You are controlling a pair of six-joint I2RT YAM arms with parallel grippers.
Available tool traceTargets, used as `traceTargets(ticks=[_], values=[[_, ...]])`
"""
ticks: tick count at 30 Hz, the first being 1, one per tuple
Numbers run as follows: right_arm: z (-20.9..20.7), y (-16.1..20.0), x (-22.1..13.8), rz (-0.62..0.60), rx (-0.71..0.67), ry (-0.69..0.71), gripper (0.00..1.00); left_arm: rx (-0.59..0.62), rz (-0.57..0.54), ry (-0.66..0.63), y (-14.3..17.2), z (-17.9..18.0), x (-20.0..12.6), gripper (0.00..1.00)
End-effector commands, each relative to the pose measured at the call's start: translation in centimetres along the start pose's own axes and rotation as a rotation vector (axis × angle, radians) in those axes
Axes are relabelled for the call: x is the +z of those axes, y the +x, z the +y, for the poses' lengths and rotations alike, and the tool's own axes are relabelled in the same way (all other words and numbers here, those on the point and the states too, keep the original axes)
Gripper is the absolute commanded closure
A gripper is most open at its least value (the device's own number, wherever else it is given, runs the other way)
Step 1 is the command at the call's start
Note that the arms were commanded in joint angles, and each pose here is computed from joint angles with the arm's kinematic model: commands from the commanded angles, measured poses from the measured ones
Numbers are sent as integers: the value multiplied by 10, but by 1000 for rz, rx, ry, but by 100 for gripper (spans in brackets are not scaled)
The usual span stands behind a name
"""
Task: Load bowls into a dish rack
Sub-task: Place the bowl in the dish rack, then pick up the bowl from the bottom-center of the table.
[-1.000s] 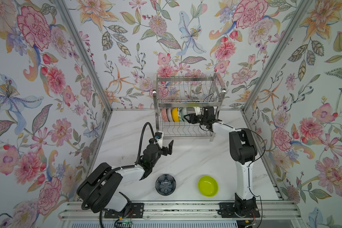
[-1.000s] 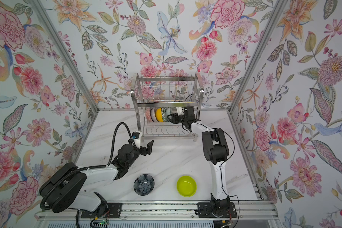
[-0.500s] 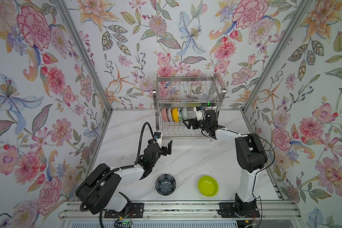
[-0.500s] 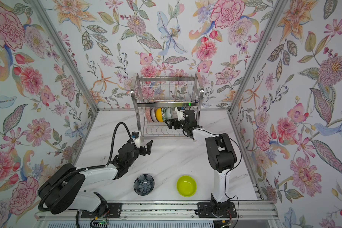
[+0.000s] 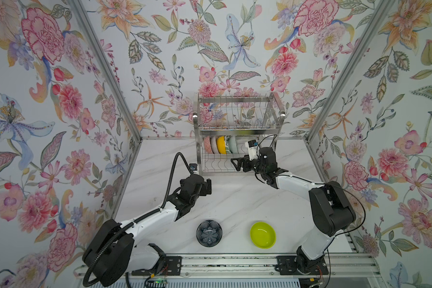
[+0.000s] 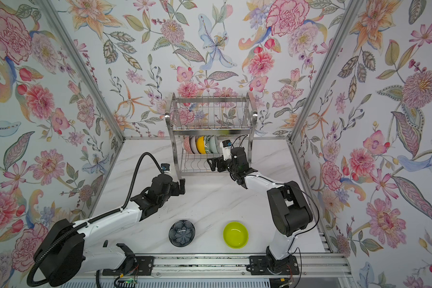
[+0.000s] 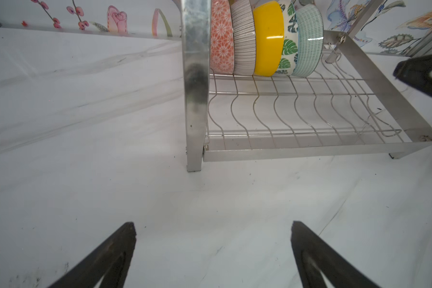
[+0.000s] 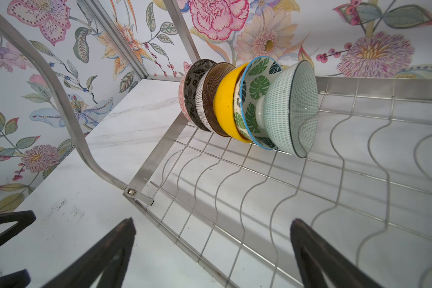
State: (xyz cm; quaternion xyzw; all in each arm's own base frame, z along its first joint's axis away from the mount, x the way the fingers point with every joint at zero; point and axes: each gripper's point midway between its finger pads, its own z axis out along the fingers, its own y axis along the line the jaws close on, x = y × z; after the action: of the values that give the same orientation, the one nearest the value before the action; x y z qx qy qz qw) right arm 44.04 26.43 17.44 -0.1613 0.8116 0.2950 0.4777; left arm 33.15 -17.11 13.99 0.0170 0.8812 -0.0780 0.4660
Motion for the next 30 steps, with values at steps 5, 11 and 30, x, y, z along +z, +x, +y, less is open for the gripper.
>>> traceTargets(ticks=[5,11,30], values=[[-3,24,-25,60,11,231,1,10,319,3,52,6,-33,1],[9,51,-36,84,6,235,2,-19,485,-34,112,16,-48,9],[1,59,-39,97,10,267,2,-87,548,155,153,2,-93,32]])
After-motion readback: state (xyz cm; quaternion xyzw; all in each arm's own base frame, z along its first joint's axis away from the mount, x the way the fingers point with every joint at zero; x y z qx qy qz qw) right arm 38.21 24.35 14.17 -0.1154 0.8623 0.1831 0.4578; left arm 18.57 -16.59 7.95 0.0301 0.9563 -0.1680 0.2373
